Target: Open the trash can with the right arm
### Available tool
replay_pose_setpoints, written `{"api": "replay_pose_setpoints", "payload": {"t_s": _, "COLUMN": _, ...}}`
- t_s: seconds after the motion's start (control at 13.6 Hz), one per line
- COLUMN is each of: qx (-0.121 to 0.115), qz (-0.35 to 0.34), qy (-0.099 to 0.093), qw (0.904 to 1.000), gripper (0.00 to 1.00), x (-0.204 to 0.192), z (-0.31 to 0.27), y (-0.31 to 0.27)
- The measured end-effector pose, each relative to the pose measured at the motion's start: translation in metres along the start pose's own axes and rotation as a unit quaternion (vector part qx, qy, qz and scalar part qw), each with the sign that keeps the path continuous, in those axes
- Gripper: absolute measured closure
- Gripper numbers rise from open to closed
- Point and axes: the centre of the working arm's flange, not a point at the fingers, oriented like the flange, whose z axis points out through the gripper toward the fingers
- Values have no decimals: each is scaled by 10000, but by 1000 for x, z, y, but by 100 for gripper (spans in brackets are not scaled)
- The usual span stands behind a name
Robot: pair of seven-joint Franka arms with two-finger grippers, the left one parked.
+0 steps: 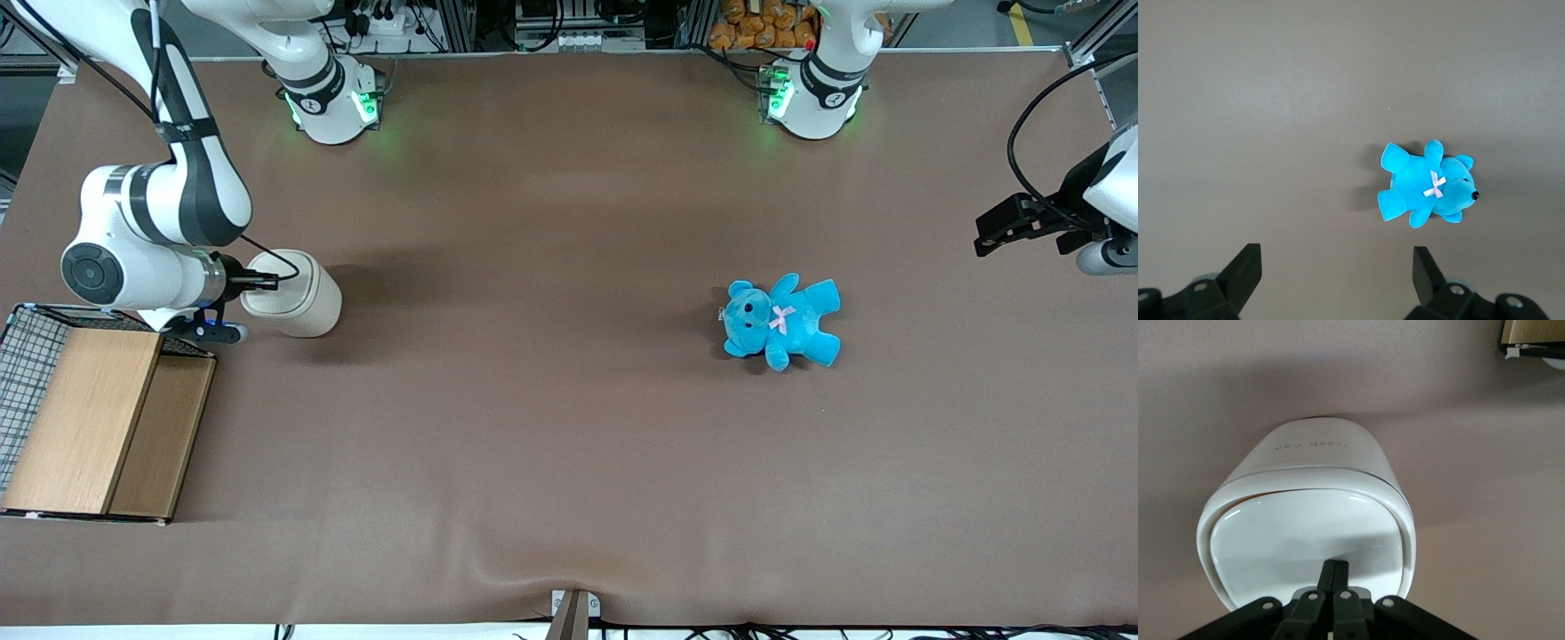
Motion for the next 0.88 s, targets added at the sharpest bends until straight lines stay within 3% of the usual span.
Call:
{"api": "replay_pose_setpoints", "payload": {"t_s": 0.29, "qx": 0, "qz": -2, "qy": -4, "qw": 10000, "gripper": 99, "x": -1, "z": -3, "y": 0}}
{"api": "replay_pose_setpoints", "payload": {"t_s": 0.51, "qx": 8, "qz": -4, "qy": 74, "qw": 10000, "gripper": 99, "x": -12, "z": -36, "y": 1}}
{"api": "replay_pose_setpoints", "payload": {"t_s": 0.66, "qx": 33, "qz": -3, "qy": 292, "qw": 9996, "gripper": 99, "x": -30, "z": -89, "y": 3}}
{"api": "replay_pose_setpoints", "payload": {"t_s": 0.88, "qx": 83, "qz": -74, "qy": 808, "qw": 9967, "gripper": 88, "x": -67, "z": -178, "y": 8}}
